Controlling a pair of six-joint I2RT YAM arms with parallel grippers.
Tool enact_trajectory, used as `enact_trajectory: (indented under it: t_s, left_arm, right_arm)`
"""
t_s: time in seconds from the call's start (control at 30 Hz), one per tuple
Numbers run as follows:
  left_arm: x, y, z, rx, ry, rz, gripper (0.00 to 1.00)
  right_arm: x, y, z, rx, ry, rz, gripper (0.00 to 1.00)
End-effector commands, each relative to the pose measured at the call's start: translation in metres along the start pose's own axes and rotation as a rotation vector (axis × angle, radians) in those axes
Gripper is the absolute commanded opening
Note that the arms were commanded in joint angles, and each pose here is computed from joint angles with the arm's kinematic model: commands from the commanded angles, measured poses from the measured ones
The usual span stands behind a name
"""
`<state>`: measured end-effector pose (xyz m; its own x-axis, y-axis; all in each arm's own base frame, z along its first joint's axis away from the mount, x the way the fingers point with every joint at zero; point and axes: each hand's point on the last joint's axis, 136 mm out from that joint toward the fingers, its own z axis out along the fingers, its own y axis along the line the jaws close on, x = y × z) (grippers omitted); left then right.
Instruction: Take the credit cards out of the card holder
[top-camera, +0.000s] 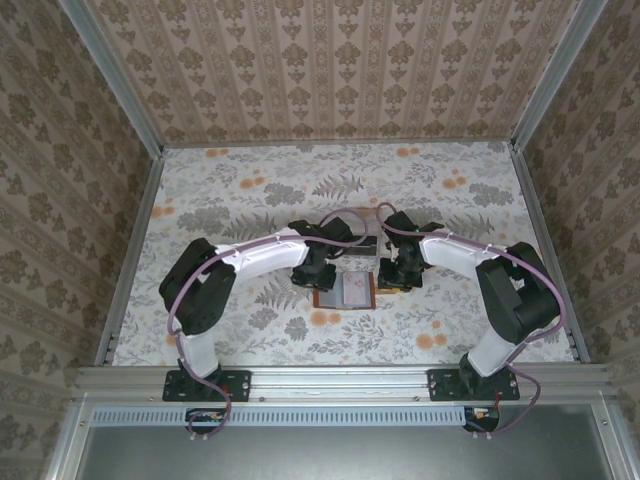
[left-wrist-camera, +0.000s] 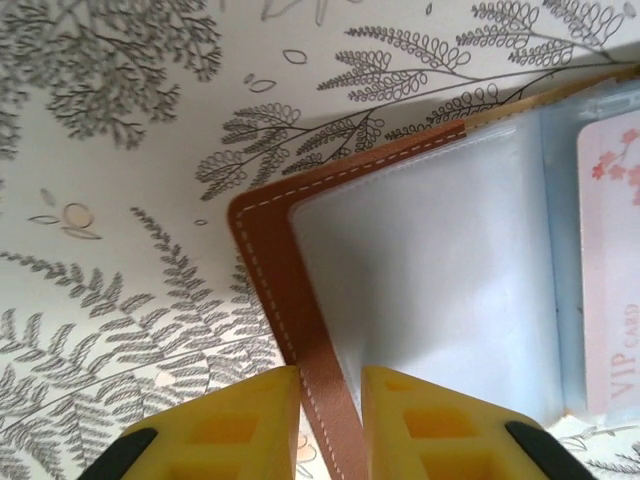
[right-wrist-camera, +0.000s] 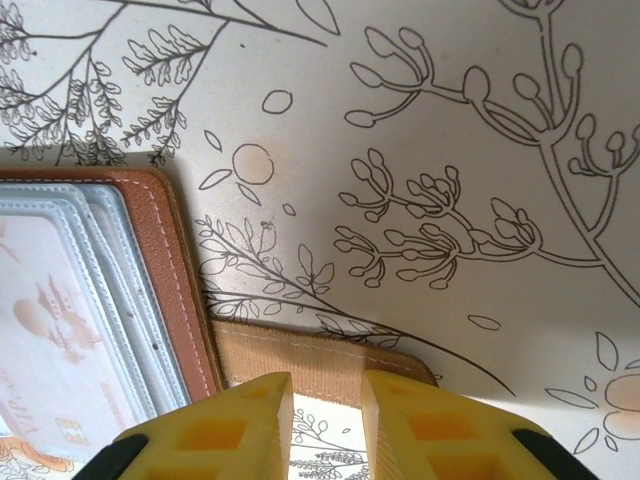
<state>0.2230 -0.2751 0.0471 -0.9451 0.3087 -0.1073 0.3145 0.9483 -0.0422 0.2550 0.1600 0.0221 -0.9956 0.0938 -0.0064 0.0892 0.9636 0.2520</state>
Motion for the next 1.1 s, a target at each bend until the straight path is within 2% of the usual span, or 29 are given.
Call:
enact_trajectory:
  t_s: [0.0, 0.17, 0.33, 0.47, 0.8, 1.07]
  left_arm:
    - [-0.003, 0.009, -0.018, 0.008, -0.043, -0.002, 0.21]
    - [-0.012, -0.005, -0.033, 0.129, -0.103, -0.022, 0.18]
    - [-0.023, -0.035, -0.037, 0.381, -0.141, -0.067, 0.18]
    - [-0.029, -0.053, -0.037, 0.528, -0.157, -0.080, 0.20]
    - [-0.031, -0.067, -0.013, 0.660, -0.106, -0.146, 0.23]
    - [-0.025, -0.066, 0.006, 0.659, -0.056, -0.182, 0.24]
  right_arm:
    - [-0.004, 0.008, -0.018, -0.010, -0.030, -0.020, 0.26]
    - [-0.006, 0.019, -0.022, -0.065, -0.034, -0.017, 0.26]
    - [-0.006, 0.038, -0.021, -0.163, -0.019, -0.007, 0.26]
    - [-0.005, 0.052, -0.018, -0.227, 0.000, -0.001, 0.26]
    - [-0.007, 0.063, -0.005, -0.277, 0.020, 0.007, 0.26]
    - [-0.006, 0.062, 0.003, -0.268, 0.036, 0.014, 0.26]
